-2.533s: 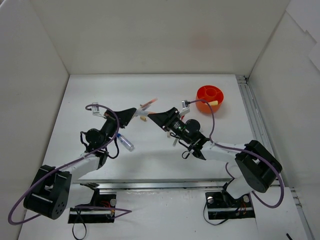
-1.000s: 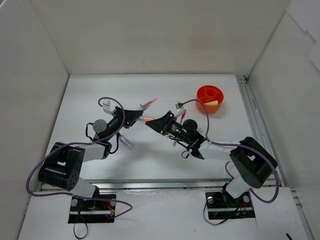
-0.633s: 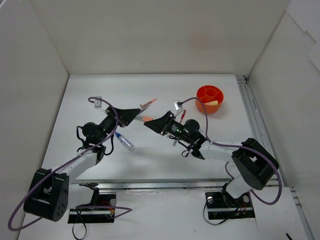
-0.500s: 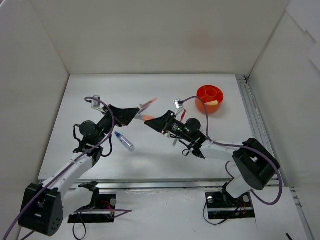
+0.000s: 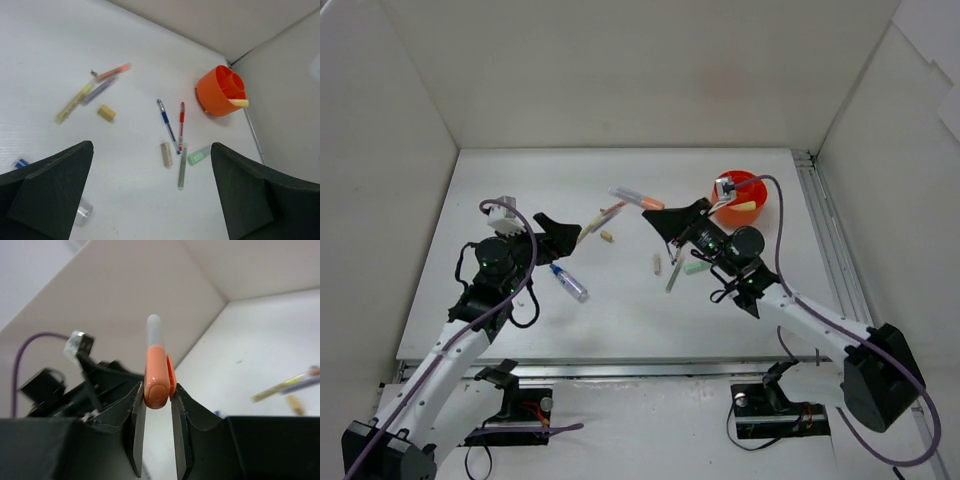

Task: Sort the stationery into containers
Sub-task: Place the pen in the storage box, then pick up the pen from the center of the board, then place the pen in the storage box.

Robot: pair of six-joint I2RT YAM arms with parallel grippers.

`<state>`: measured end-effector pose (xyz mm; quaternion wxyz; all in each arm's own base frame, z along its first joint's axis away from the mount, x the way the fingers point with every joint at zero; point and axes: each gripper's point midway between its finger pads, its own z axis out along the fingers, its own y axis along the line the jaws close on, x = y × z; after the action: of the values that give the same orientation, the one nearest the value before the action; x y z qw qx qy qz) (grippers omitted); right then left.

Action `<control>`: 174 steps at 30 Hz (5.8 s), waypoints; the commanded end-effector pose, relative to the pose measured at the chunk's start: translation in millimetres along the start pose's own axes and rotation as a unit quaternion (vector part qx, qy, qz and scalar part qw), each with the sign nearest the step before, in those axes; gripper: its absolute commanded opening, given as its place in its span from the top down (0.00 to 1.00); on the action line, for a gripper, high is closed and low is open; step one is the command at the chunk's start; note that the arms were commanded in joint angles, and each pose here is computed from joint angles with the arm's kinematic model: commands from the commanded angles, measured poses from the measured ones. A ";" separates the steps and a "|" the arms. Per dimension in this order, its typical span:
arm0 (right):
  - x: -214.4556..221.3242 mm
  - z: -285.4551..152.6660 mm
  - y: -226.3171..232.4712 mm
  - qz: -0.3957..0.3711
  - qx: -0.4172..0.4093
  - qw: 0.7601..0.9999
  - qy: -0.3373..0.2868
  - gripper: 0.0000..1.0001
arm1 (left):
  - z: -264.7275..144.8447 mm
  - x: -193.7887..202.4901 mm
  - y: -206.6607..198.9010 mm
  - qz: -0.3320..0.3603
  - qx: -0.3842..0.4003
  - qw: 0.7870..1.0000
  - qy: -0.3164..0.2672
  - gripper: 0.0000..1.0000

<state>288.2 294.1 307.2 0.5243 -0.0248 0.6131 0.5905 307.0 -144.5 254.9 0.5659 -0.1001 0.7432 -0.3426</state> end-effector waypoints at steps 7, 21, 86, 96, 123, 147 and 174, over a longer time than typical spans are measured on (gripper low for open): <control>-90.1 -81.5 -76.2 -0.230 0.397 0.888 0.025 1.00 | -41.9 -59.9 16.4 0.064 -0.110 0.988 -0.088 0.01; -119.3 -142.4 -161.6 -0.199 0.552 0.784 0.202 1.00 | -40.1 -61.3 44.7 0.077 -0.196 0.975 -0.072 0.01; 11.3 -151.4 -239.1 -0.342 0.300 0.673 0.583 0.02 | -23.1 -40.5 40.5 0.087 -0.152 0.984 -0.044 0.01; 32.4 -162.5 -274.1 -0.367 0.328 0.585 0.645 0.02 | -20.4 -41.7 43.5 0.089 -0.159 0.982 -0.047 0.01; 64.3 -156.1 -296.3 -0.307 0.259 0.651 0.645 0.17 | -12.2 -44.6 41.1 0.096 -0.161 0.982 -0.035 0.00; 49.4 -132.7 -244.2 -0.337 0.236 0.705 0.578 1.00 | -15.6 -44.7 37.0 0.101 -0.150 0.983 -0.035 0.01; -188.3 -92.1 -218.2 -0.392 0.478 0.768 -0.168 1.00 | -13.8 -50.6 22.1 0.106 -0.128 0.986 -0.023 0.01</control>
<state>447.7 70.7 216.7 0.6821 0.0121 0.7300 -0.0422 313.5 -92.0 242.3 0.5623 -0.1109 0.8032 -0.1623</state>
